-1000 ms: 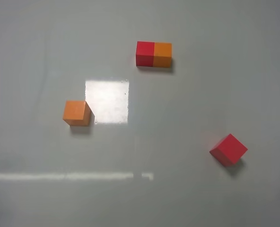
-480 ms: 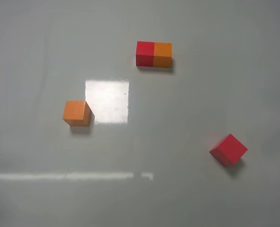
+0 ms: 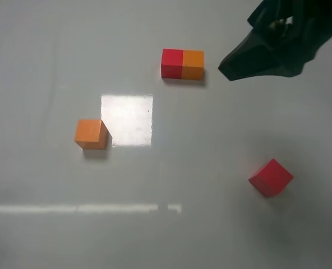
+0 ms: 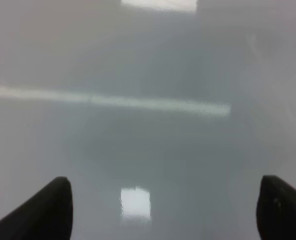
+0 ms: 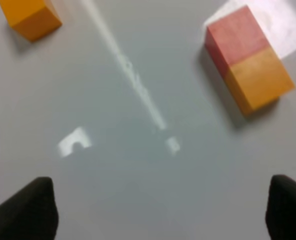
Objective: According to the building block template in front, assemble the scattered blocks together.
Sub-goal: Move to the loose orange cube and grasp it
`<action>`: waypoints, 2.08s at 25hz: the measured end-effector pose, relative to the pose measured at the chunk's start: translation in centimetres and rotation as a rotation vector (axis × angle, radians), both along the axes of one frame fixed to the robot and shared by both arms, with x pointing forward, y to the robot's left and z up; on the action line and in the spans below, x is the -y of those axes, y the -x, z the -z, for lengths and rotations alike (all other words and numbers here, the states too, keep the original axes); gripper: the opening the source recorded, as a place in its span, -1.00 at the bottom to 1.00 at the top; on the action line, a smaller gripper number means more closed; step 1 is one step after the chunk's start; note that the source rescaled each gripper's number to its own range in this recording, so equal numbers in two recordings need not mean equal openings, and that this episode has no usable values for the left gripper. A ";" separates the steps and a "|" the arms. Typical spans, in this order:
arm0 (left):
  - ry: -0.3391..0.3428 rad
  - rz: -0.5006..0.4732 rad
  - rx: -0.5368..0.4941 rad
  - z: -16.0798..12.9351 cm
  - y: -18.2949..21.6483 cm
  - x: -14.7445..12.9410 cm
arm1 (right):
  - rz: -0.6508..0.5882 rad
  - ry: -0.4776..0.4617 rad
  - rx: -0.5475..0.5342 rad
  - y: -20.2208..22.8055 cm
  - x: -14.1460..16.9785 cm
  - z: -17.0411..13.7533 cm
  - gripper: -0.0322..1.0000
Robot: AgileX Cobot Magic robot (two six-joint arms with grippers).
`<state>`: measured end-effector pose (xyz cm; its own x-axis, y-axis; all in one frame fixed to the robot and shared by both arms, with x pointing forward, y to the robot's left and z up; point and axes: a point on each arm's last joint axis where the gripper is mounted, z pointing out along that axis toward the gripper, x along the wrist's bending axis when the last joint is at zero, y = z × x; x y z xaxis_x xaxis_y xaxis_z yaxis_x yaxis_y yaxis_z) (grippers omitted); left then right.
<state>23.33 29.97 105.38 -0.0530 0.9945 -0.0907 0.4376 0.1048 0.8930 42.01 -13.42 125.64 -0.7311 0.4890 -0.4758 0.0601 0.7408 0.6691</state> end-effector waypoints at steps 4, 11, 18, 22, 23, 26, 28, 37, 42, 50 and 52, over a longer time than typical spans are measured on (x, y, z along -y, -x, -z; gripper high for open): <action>0.000 0.000 0.000 0.0 0.0 0.0 | -0.030 0.082 -0.028 -1.0 -6.5 1.5 1.00; 0.004 -0.002 0.000 0.0 0.0 0.0 | -0.105 0.164 -0.118 -1.7 -14.7 5.0 1.00; 0.003 -0.001 -0.001 0.0 0.0 0.0 | -0.156 0.184 -0.080 -3.8 -18.6 7.2 1.00; 0.002 -0.001 -0.001 0.0 0.0 0.0 | -0.187 0.176 -0.056 -4.6 -20.4 8.9 1.00; 0.002 -0.001 -0.001 0.0 0.0 0.0 | -0.196 0.176 -0.049 -4.8 -20.8 9.2 1.00; 0.001 0.000 -0.001 0.0 0.0 0.0 | -0.209 0.181 -0.046 -5.1 -21.5 10.2 1.00; 0.001 0.000 -0.001 0.0 0.0 0.0 | -0.213 0.186 -0.047 -5.3 -21.8 10.6 1.00; 0.002 0.000 -0.001 0.0 0.0 0.0 | -0.208 0.256 -0.038 -6.2 -22.9 12.9 0.94; 0.003 0.001 -0.001 0.0 0.0 0.0 | -0.205 0.275 -0.040 -6.4 -23.1 13.6 0.82; 0.004 0.001 -0.001 0.0 0.0 0.0 | -0.191 0.322 -0.026 -6.7 -22.9 13.8 0.27; 0.004 0.001 -0.001 0.0 0.0 0.0 | -0.190 0.326 -0.024 -6.7 -22.9 13.8 0.09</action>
<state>23.33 29.95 105.37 -0.0517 0.9942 -0.0946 0.4385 0.1077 0.8923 48.70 9.44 111.81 -0.8071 0.1688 -0.5658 -0.0865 0.9141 0.3961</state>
